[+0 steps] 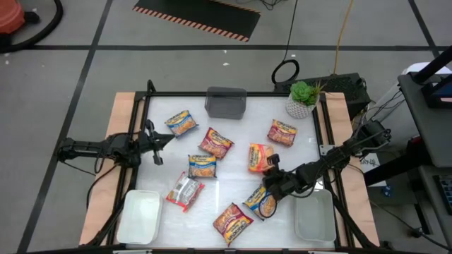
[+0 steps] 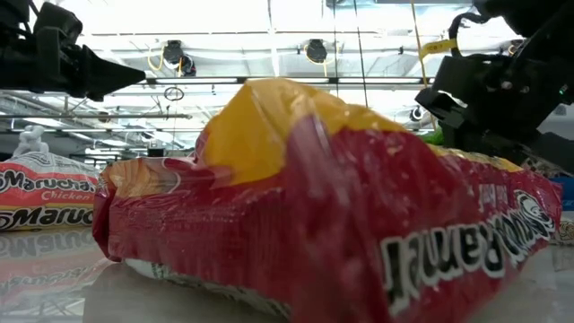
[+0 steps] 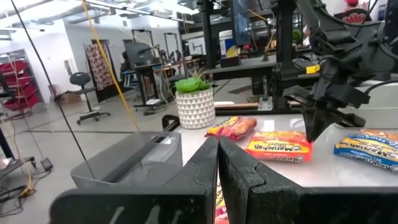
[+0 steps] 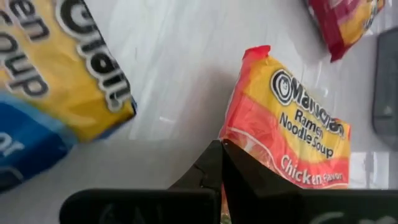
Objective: Sort Maruchan noodles
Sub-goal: Put the right orange noodle pack into the black bin
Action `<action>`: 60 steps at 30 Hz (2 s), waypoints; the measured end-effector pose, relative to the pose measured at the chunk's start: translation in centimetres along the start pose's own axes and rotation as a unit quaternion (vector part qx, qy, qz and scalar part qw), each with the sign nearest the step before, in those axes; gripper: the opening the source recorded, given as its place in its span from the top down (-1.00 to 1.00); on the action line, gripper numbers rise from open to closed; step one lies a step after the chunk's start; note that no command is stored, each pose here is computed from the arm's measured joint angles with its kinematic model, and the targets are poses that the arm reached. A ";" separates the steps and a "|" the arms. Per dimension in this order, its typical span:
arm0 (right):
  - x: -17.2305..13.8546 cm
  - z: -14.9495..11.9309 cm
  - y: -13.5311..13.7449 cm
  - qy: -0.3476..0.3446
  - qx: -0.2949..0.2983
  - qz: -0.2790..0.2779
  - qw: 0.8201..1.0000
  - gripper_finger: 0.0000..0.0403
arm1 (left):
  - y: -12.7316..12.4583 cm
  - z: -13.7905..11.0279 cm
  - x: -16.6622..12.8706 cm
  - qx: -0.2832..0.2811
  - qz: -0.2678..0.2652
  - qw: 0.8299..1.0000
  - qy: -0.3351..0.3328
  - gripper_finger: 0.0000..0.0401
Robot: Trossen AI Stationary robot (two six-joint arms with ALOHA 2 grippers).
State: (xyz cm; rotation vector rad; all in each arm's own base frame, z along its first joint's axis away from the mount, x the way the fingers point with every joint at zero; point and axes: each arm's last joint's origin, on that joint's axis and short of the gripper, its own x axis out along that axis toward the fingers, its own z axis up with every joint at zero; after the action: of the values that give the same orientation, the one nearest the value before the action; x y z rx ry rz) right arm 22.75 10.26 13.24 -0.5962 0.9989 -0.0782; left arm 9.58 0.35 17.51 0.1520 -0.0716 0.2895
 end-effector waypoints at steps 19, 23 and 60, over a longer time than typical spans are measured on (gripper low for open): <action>0.7 0.9 -1.7 -0.028 -0.011 -0.078 0.996 1.00 | -1.3 1.7 2.5 -0.013 -0.070 0.991 0.113 0.90; 0.9 1.0 -2.0 -0.027 -0.012 -0.082 0.996 1.00 | -2.0 2.2 4.5 0.002 -0.046 0.984 0.169 0.90; 0.2 1.6 -1.0 -0.063 0.026 -0.071 0.995 1.00 | -6.9 3.3 17.4 0.156 -0.091 0.947 0.266 0.87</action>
State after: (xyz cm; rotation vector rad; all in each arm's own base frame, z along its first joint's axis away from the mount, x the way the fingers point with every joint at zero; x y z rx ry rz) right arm 24.30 10.06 14.22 -0.6156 0.8293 -0.1897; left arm 28.00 -1.86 21.42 0.3872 0.5264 0.1477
